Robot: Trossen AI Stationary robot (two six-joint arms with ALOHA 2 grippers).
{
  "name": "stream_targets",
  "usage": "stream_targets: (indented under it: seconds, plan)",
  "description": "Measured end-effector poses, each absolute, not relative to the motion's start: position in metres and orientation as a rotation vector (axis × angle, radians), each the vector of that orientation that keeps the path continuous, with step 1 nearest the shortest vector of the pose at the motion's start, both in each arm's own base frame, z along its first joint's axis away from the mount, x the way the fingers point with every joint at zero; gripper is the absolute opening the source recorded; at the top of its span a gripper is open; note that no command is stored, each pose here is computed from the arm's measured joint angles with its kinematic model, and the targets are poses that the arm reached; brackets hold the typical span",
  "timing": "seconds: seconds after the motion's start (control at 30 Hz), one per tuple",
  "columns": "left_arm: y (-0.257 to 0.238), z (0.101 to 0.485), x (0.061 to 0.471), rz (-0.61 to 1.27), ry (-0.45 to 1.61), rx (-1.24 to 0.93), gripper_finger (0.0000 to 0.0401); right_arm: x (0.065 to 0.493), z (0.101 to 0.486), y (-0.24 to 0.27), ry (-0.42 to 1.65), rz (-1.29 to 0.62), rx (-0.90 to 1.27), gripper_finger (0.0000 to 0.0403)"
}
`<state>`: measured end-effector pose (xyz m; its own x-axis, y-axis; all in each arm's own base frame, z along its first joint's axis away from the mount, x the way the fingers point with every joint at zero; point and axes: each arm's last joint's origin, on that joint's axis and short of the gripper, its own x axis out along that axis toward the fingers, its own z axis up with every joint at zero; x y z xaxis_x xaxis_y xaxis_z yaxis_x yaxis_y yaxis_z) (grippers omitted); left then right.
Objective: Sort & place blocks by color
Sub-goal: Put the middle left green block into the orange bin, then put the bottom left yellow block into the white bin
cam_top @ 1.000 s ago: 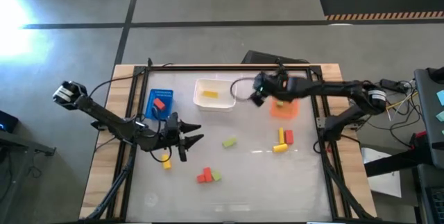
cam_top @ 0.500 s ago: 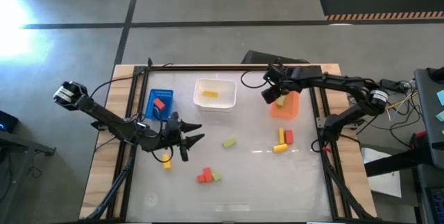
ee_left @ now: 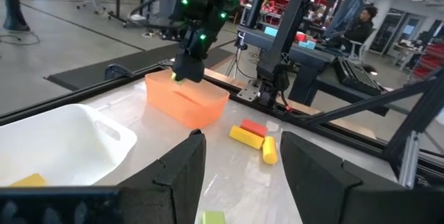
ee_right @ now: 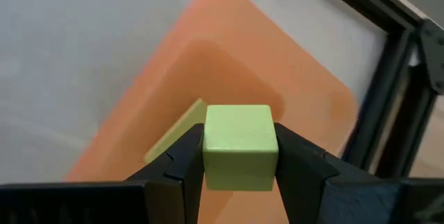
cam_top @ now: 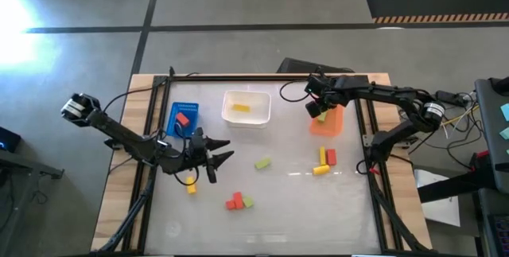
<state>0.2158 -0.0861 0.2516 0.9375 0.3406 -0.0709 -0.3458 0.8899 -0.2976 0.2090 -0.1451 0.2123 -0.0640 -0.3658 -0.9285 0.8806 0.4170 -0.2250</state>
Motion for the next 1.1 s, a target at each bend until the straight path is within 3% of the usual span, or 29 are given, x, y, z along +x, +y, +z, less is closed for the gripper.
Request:
stream_targets:
  seconds: [0.77,1.1]
  plan:
    - [-0.086,0.251,0.216,0.358,0.017,-0.312,0.0171,0.209,0.206,-0.148,1.247,-1.139,0.541,0.0162]
    - [-0.086,0.244,0.215,0.373,0.055,-0.403,0.0171,0.212,0.237,-0.137,1.103,-1.093,0.516,0.0154]
